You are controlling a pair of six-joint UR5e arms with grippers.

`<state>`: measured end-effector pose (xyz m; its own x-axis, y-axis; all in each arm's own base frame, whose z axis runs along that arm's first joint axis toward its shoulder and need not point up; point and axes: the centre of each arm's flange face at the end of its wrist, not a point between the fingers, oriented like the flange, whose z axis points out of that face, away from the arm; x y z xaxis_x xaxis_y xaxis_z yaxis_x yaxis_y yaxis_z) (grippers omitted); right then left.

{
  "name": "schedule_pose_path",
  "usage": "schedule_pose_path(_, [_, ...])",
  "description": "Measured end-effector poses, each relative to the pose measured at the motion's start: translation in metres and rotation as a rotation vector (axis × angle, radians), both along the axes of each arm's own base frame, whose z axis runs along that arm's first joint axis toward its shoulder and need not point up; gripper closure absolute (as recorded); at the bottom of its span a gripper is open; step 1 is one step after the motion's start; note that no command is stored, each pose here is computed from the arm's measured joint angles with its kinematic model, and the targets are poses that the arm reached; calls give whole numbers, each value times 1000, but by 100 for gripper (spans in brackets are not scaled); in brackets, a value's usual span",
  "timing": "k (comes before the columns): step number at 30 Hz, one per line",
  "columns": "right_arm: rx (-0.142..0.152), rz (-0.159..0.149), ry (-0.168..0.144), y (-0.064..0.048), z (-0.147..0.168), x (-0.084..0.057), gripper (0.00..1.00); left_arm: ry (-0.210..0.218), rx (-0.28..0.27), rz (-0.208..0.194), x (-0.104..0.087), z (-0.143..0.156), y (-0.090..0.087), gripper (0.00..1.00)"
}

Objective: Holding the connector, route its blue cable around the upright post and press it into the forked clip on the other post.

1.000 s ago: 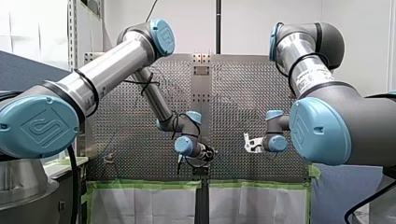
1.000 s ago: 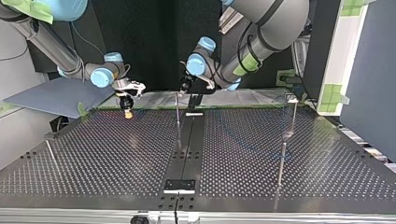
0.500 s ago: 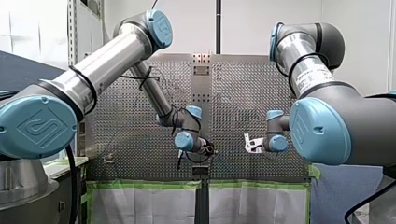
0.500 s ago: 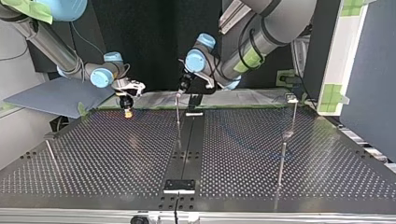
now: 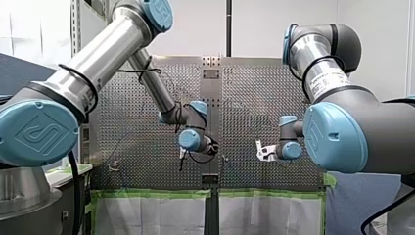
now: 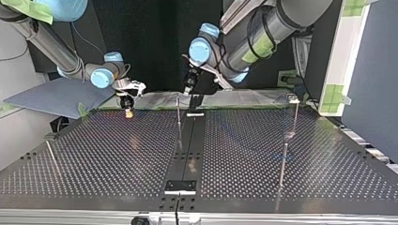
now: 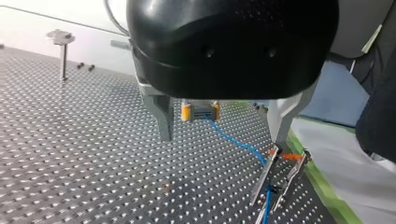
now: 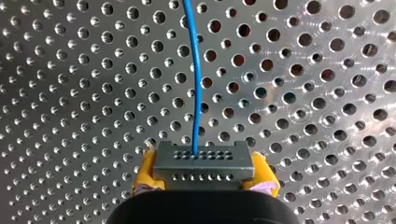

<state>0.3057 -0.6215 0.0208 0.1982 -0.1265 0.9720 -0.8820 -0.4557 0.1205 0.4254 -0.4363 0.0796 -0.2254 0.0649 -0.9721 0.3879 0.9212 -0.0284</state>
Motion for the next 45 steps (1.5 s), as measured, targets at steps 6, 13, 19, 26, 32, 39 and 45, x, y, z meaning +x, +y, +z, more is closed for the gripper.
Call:
schedule_pose_path(6, [0,1,2,0,0,0,100,27,-18,49,-19,12,11,0])
schedule_pose_path(13, [-6,0,0,-1,0,0,100,50,-34,129,-41,28,34,0])
schedule_pose_path(19, [-7,-3,0,-1,0,-1,100,52,-64,188,-56,41,50,0])
schedule_pose_path(26, [-5,-2,2,-1,0,-1,100,61,-61,196,-78,51,63,0])
schedule_pose_path(32, [-3,-4,4,-1,0,-2,100,66,-59,193,-95,59,73,0])
schedule_pose_path(39, [0,-29,8,-4,0,-9,100,69,-63,188,-114,68,84,0])
schedule_pose_path(45, [0,-42,10,-6,0,-14,100,67,-69,190,-131,75,96,0])
